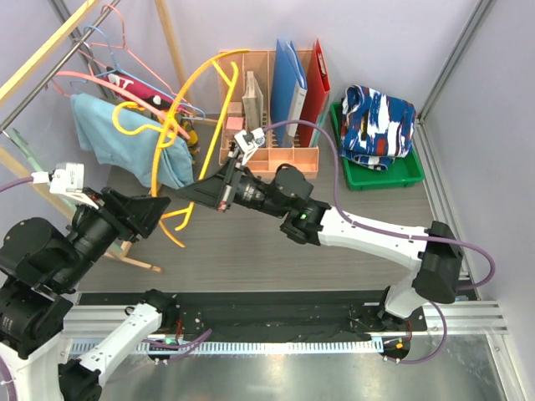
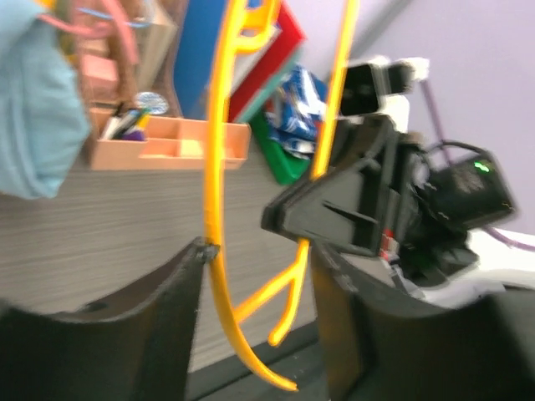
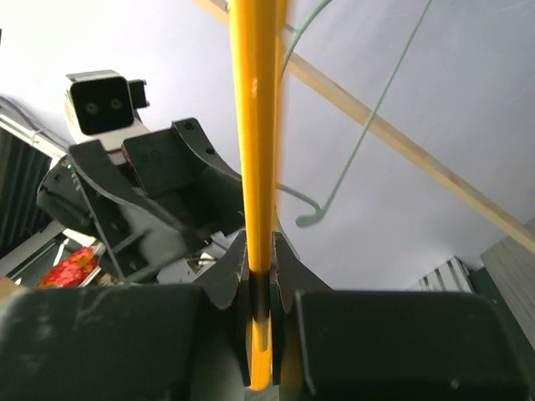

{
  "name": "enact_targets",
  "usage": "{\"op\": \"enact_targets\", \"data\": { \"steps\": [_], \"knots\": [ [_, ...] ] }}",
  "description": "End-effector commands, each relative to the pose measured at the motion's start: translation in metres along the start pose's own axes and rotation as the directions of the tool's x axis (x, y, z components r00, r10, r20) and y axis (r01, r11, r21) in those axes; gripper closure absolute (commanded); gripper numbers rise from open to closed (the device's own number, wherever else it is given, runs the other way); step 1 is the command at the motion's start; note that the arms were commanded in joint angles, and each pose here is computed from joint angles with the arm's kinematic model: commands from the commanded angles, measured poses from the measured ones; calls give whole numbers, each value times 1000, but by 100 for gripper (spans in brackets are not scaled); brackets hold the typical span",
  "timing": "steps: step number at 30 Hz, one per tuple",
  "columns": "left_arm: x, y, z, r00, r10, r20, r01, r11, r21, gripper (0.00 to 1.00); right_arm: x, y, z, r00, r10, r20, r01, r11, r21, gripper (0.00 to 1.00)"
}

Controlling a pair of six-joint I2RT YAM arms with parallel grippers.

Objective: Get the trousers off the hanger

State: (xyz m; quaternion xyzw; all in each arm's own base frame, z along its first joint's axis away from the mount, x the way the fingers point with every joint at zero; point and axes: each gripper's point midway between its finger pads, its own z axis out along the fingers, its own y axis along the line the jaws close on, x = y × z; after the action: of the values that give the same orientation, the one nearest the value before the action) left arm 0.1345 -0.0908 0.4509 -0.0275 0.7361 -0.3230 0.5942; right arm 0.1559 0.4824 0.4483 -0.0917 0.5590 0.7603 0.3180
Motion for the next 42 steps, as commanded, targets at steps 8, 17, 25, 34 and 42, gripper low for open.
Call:
{"op": "enact_targets", "data": {
  "steps": [8,17,25,34,42],
  "knots": [
    [-37,-111,-46,999,-42,13,29,857,514,24,-23,45,-135,950,111,-291,-186,951,-246,99],
    [-77,-157,-40,987,-155,41,83,713,696,22,31,112,-250,920,-38,-390,-148,888,-435,99],
    [-69,-186,14,971,-121,-207,238,574,783,19,54,118,-283,911,-85,-403,-76,927,-368,99],
    [-29,-191,62,913,-101,-396,385,534,753,21,59,113,-266,866,-94,-492,-85,941,-328,99],
    [4,-186,71,882,-113,-458,438,556,706,29,72,94,-250,818,-71,-570,-97,961,-259,99]
  ]
}}
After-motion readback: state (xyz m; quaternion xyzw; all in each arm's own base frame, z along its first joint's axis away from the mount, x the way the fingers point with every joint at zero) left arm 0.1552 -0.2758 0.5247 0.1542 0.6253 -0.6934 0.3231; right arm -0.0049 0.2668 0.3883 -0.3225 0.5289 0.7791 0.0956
